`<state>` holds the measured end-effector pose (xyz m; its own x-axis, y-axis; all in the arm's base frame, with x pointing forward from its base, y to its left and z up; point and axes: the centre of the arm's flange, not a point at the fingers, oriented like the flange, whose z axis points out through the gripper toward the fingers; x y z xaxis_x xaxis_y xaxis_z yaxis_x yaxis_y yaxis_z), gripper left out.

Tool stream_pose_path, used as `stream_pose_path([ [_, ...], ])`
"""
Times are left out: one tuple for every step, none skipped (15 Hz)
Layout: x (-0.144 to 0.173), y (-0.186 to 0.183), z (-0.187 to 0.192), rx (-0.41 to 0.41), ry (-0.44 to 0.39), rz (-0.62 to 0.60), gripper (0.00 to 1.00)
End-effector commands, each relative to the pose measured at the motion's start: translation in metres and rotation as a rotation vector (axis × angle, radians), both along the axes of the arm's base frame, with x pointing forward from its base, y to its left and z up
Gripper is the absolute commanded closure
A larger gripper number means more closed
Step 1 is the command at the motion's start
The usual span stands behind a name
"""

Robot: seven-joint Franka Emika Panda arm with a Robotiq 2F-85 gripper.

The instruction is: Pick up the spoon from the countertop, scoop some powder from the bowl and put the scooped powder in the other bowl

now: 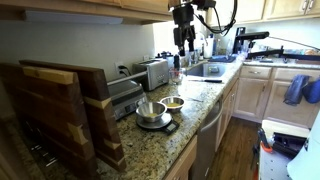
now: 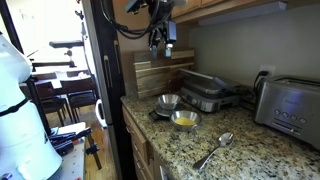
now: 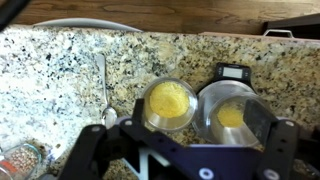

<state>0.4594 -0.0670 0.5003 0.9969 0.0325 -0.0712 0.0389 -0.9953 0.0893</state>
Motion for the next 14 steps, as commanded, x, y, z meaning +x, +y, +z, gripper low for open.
stream_pose_path([
  [0.010,-0.033,-0.026,0.010,0.016,-0.014,0.00],
  [0.006,-0.023,-0.019,0.009,0.017,-0.016,0.00],
  [0.008,-0.029,-0.027,0.011,0.030,-0.023,0.00],
  [0.010,-0.031,-0.031,0.012,0.038,-0.026,0.00],
  [0.011,-0.031,-0.032,0.012,0.041,-0.026,0.00],
  [0.011,-0.031,-0.032,0.012,0.039,-0.025,0.00],
  [0.012,-0.030,-0.030,0.011,0.037,-0.024,0.00],
  [0.012,-0.031,-0.030,0.011,0.035,-0.024,0.00],
  [0.012,-0.031,-0.029,0.011,0.035,-0.024,0.00],
  [0.016,-0.040,-0.037,0.013,0.038,-0.045,0.00],
  [0.019,-0.049,-0.042,0.010,0.026,-0.051,0.00],
  [0.022,-0.061,-0.050,0.006,0.026,-0.061,0.00],
  [0.025,-0.073,-0.058,0.006,0.015,-0.058,0.00],
  [0.028,-0.084,-0.065,0.004,-0.002,-0.059,0.00],
])
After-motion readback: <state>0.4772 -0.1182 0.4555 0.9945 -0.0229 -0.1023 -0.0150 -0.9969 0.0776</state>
